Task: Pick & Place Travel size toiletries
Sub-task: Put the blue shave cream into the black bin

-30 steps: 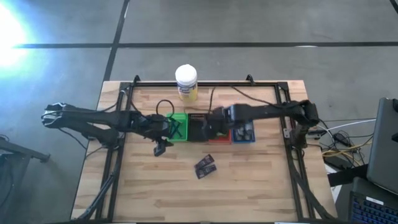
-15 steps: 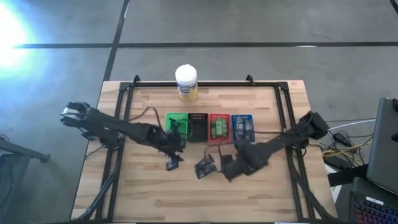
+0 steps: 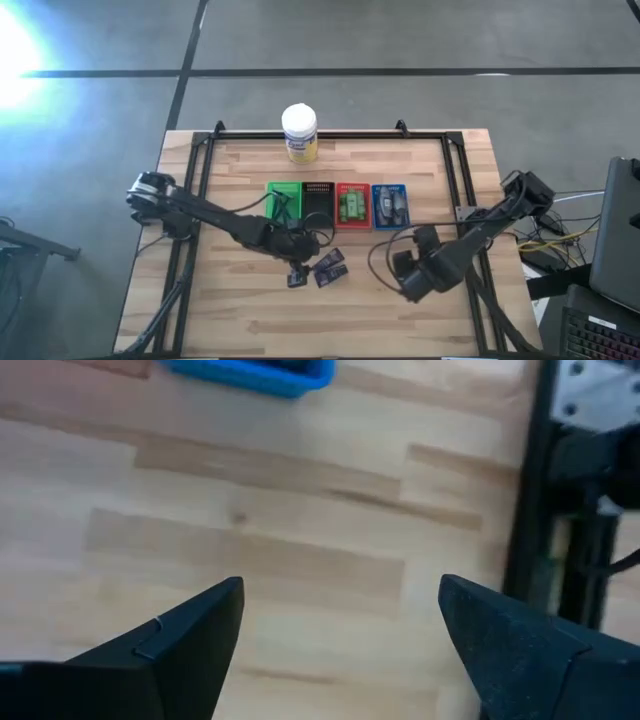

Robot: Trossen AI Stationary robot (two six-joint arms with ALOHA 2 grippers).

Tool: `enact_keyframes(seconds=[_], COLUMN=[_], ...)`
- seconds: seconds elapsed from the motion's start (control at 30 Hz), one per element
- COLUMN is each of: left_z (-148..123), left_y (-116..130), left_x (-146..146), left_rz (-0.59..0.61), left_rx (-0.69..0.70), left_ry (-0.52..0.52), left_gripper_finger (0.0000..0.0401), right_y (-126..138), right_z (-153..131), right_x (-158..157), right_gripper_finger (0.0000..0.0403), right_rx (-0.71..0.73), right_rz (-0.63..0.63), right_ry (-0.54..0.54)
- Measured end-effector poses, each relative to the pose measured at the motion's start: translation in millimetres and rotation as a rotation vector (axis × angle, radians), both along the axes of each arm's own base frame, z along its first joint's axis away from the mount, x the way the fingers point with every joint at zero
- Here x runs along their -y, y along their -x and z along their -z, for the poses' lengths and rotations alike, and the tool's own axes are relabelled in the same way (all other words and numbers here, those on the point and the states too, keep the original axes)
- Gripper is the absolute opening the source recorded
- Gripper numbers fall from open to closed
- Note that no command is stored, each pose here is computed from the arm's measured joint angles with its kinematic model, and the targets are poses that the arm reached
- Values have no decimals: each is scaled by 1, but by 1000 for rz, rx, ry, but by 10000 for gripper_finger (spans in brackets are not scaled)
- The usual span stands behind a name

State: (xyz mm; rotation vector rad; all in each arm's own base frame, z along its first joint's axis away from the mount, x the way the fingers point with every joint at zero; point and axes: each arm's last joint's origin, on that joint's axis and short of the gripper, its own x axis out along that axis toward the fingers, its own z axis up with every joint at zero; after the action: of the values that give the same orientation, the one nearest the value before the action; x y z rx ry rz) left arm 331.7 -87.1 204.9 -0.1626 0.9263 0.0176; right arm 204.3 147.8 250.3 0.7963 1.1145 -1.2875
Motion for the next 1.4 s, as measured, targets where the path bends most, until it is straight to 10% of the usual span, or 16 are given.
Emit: enact_keyframes(seconds=[0.63, 1.0, 1.2, 1.4], left_z=[54, 55, 27, -54], left_y=[-43, -49, -38, -17], left_x=[11, 7, 1, -29], left_rz=[-228, -197, -306, -716], left_rx=[-178, -171, -139, 187], left_ry=[62, 37, 30, 108], left_gripper_finger=[271, 119, 117, 117], right_y=[40, 42, 41, 40], right_z=[25, 27, 26, 24], right_x=[25, 27, 27, 26], right_gripper_finger=[345, 309, 289, 276], right_rx=[47, 58, 63, 80], right_rz=[-77, -105, -96, -74], right_ry=[44, 62, 61, 56])
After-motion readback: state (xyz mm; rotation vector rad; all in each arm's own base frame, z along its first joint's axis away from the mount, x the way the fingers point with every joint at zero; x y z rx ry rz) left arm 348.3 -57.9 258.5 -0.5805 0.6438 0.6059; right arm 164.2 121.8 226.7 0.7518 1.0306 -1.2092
